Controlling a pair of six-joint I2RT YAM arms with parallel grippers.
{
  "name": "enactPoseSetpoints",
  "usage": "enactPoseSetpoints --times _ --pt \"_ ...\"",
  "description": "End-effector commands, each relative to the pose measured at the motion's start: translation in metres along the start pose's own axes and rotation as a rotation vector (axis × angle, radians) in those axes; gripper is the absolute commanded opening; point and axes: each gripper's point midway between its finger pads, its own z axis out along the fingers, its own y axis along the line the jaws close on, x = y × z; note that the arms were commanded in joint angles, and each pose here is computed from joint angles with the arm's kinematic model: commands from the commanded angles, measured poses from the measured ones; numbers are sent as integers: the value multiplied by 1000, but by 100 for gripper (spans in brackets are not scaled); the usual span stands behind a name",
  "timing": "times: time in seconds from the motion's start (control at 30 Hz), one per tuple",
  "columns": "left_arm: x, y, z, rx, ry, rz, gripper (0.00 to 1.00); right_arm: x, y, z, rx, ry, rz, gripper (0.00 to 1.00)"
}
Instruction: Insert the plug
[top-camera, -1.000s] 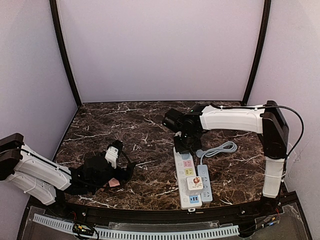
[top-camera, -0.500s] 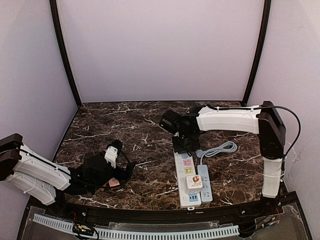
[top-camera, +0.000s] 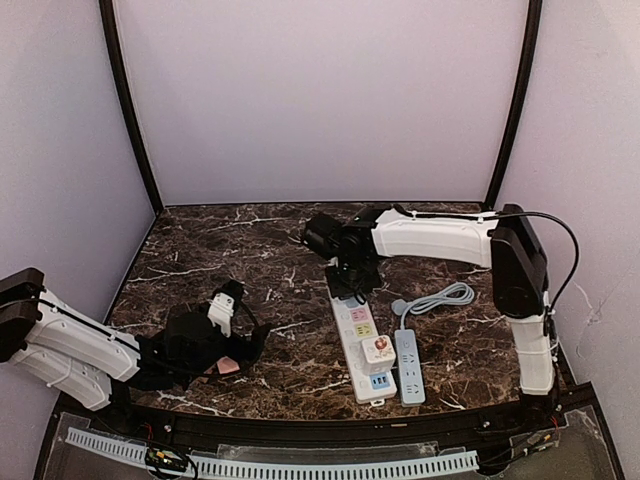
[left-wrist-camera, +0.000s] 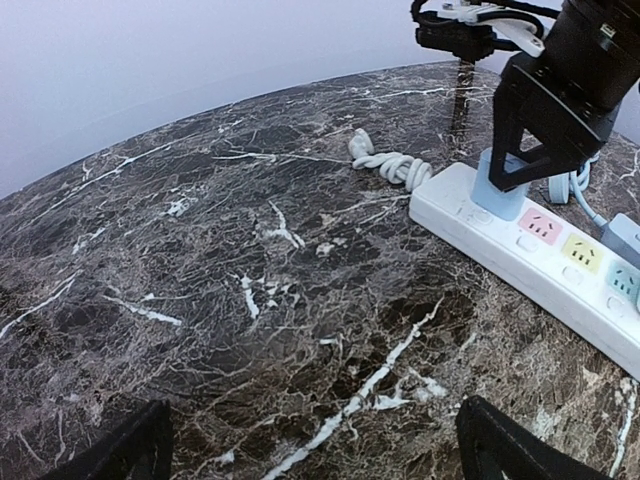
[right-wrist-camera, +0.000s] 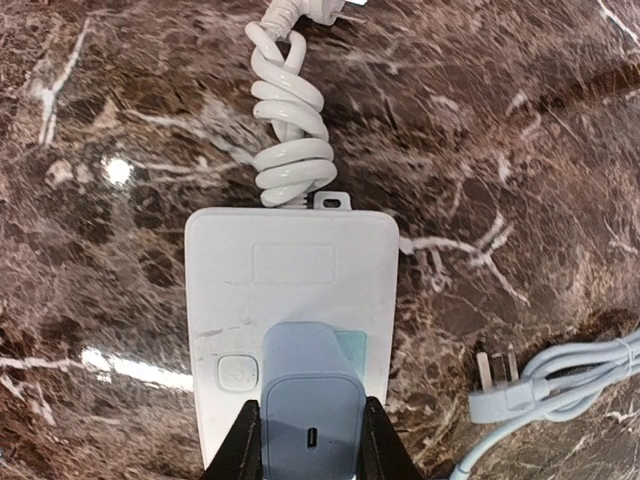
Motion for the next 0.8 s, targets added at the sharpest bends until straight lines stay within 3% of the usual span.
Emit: enactPoseSetpoints --times 0.0,0.3,0.4,0.57,0.77 --pt "0 7 -4 -20 -8 -5 99 17 53 60 -90 85 -62 0" --pt "2 11 -6 -29 0 -9 99 -13 68 57 -91 20 -113 0" --pt "4 10 -7 -22 6 -11 99 -16 73 46 -120 -1 -142 19" --pt "2 9 -9 -8 5 -22 99 -19 86 22 -152 -47 -218 67" --pt "3 7 -12 9 29 -21 98 -21 92 -7 -159 -101 -269 93"
